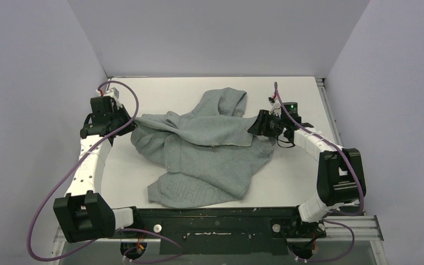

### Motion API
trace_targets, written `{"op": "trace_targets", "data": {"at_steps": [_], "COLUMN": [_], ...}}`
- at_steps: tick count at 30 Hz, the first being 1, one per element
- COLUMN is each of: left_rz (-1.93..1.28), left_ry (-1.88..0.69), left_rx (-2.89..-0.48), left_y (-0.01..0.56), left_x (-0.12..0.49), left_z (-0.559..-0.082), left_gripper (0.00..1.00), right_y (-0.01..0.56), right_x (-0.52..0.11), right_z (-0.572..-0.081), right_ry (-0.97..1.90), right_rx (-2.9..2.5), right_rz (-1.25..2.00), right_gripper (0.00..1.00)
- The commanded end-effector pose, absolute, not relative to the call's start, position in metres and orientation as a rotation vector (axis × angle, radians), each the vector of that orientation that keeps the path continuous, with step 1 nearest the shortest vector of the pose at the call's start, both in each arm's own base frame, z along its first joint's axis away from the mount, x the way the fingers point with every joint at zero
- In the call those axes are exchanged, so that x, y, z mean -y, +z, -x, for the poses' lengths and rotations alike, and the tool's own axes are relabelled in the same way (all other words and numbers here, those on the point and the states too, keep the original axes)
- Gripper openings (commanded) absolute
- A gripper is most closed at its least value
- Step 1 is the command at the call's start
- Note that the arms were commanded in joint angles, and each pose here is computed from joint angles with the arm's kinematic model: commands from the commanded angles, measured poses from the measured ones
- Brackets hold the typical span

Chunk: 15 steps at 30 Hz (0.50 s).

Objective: Zip up the jacket

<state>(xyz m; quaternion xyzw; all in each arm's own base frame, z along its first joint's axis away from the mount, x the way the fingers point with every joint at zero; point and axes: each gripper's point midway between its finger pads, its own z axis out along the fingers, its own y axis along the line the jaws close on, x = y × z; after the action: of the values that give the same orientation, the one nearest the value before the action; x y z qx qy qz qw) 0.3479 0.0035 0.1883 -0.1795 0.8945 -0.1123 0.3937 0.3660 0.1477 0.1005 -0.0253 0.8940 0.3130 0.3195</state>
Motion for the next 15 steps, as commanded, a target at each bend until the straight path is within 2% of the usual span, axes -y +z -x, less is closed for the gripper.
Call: {"op": "trace_targets", "data": {"at_steps": [1, 6, 11, 15], "left_rz": [0.439, 0.439, 0.440, 0.438], "left_ry": [-0.290, -0.287, -0.285, -0.280], "left_rx": [-2.173, -2.169, -2.170, -2.173], "left_y": [0.214, 0.216, 0.216, 0.215], "left_x": [-0.007, -0.007, -0.008, -0.008], "left_z": [-0.356, -0.356, -0.357, -0.356], "left_gripper": [0.00, 0.00, 0.00, 0.00], "right_y": [0.119, 0.116, 0.138, 0.169], "right_x": [-0.162, -0.170, -0.178, -0.178], "right_z": [-0.392, -0.397, -0.403, -0.411], "right_ry": [0.868, 0.890, 0.909, 0.869], "right_rx": [-2.233, -2.220, -2.136, -2.052], "right_rz": [0.122, 0.136, 0.165, 0.185], "right_gripper": [0.45, 0.36, 0.14, 0.00]}}
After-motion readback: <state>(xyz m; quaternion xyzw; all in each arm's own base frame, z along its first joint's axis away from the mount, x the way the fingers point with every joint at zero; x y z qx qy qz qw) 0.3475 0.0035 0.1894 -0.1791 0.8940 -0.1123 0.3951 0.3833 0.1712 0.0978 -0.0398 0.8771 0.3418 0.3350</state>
